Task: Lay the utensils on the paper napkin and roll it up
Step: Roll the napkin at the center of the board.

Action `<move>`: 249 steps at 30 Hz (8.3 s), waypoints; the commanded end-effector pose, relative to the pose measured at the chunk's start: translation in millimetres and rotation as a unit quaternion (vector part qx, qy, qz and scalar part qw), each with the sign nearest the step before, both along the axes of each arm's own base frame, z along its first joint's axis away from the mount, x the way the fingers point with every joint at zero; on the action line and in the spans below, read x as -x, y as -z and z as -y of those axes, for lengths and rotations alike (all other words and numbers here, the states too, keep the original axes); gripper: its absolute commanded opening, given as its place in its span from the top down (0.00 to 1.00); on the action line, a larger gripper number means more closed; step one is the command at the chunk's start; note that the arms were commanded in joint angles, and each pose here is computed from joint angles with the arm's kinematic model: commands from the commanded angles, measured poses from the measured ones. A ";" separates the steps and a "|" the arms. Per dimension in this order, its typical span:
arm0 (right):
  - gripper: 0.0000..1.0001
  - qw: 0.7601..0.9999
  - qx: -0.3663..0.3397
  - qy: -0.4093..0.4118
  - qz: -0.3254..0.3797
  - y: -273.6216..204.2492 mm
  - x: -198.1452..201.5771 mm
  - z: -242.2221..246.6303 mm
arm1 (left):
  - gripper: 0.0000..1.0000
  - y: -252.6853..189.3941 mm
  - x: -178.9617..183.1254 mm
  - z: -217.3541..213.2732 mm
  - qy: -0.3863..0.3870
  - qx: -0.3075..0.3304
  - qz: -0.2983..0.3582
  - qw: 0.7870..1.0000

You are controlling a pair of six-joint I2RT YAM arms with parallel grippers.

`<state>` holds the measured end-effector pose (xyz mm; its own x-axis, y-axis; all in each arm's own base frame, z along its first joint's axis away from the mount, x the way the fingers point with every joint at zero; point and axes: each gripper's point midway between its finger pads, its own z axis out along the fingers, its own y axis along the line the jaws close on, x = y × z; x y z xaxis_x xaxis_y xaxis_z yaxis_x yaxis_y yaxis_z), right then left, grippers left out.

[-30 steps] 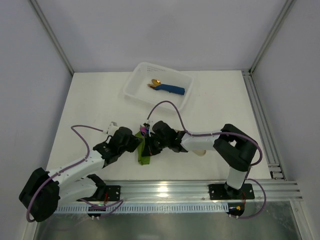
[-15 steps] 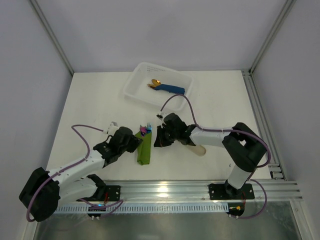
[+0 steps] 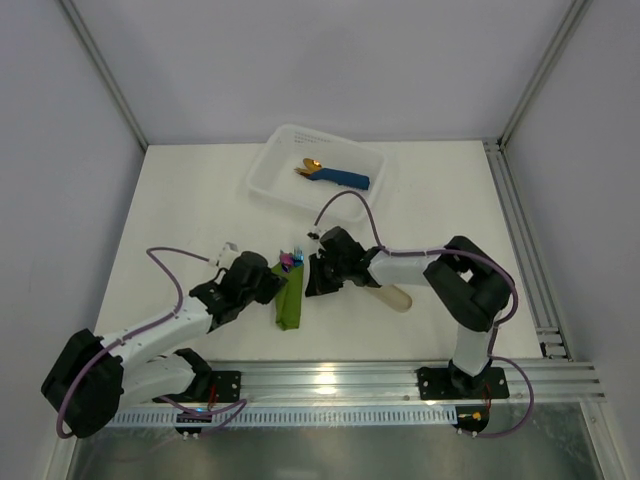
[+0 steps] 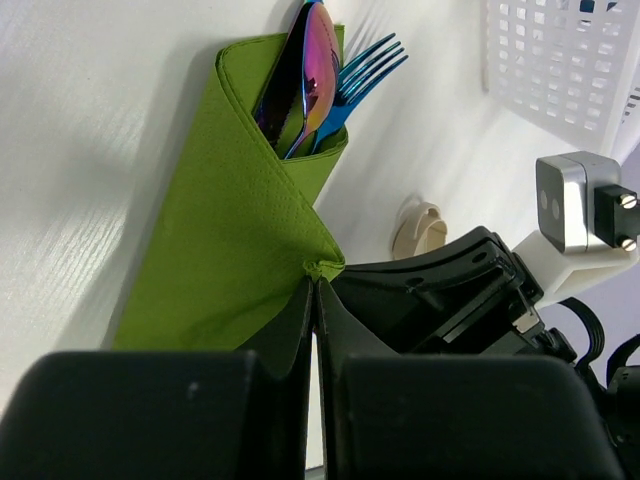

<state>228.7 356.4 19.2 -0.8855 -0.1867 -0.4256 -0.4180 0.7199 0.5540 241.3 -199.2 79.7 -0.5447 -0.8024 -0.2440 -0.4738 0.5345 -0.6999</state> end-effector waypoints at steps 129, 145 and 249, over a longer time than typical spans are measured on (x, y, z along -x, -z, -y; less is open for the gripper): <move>0.58 0.986 -0.126 0.101 0.049 -66.1 -29.1 0.4 | 1.00 11.9 -14.5 94.8 0.112 0.003 -0.026 0.993; 0.66 0.986 -0.125 0.087 0.064 -65.5 -28.3 1.3 | 1.00 8.7 -13.2 102.8 0.130 0.012 -0.027 0.991; 0.96 0.990 -0.074 0.118 0.032 -28.8 -13.6 27.1 | 1.00 -3.2 64.7 117.6 0.404 -0.395 0.137 0.813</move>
